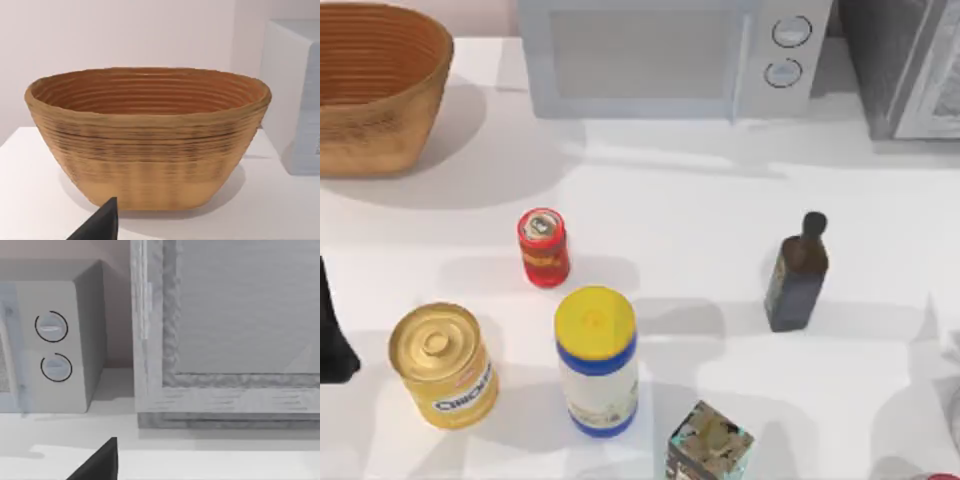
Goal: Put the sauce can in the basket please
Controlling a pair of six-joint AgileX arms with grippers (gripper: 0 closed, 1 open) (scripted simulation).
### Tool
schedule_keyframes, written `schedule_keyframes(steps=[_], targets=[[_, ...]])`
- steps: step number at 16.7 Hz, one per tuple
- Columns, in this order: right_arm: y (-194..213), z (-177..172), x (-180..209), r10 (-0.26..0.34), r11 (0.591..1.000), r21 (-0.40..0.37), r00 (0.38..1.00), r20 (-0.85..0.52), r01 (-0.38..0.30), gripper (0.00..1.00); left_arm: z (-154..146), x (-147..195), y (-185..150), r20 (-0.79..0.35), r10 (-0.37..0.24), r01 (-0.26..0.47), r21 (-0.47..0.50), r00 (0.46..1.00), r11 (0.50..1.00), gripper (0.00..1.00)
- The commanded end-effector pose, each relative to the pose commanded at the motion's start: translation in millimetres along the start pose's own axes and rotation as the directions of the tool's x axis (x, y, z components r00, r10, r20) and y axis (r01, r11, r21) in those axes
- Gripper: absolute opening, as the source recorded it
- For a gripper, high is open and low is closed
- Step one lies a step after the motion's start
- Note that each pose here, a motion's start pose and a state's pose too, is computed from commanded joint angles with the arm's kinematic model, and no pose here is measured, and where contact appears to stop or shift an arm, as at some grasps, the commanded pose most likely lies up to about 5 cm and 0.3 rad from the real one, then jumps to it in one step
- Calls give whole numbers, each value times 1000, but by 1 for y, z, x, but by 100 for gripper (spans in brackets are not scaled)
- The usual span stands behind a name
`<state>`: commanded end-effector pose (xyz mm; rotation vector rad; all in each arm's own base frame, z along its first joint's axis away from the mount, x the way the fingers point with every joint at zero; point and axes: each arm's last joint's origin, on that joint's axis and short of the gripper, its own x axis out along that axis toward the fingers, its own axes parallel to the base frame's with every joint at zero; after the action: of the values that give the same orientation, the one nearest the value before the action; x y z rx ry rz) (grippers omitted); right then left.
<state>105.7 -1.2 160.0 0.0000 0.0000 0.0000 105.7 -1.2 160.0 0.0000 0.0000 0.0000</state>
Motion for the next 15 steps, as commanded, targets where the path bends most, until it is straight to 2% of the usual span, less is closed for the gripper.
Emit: schedule_keyframes(steps=[4,9,12,15], targets=[[0,0,0,0,1000,0,1000,0,0,100,3,1,0,-25,-9,9,21,1000,1000,100],[0,0,0,0,1000,0,1000,0,0,100,21,12,0,-224,-50,89,167,973,982,100],[0,0,0,0,1000,0,1000,0,0,100,36,30,2,-398,-89,206,261,913,943,100],[0,0,0,0,1000,0,1000,0,0,100,50,62,4,-567,-154,382,308,809,872,100]])
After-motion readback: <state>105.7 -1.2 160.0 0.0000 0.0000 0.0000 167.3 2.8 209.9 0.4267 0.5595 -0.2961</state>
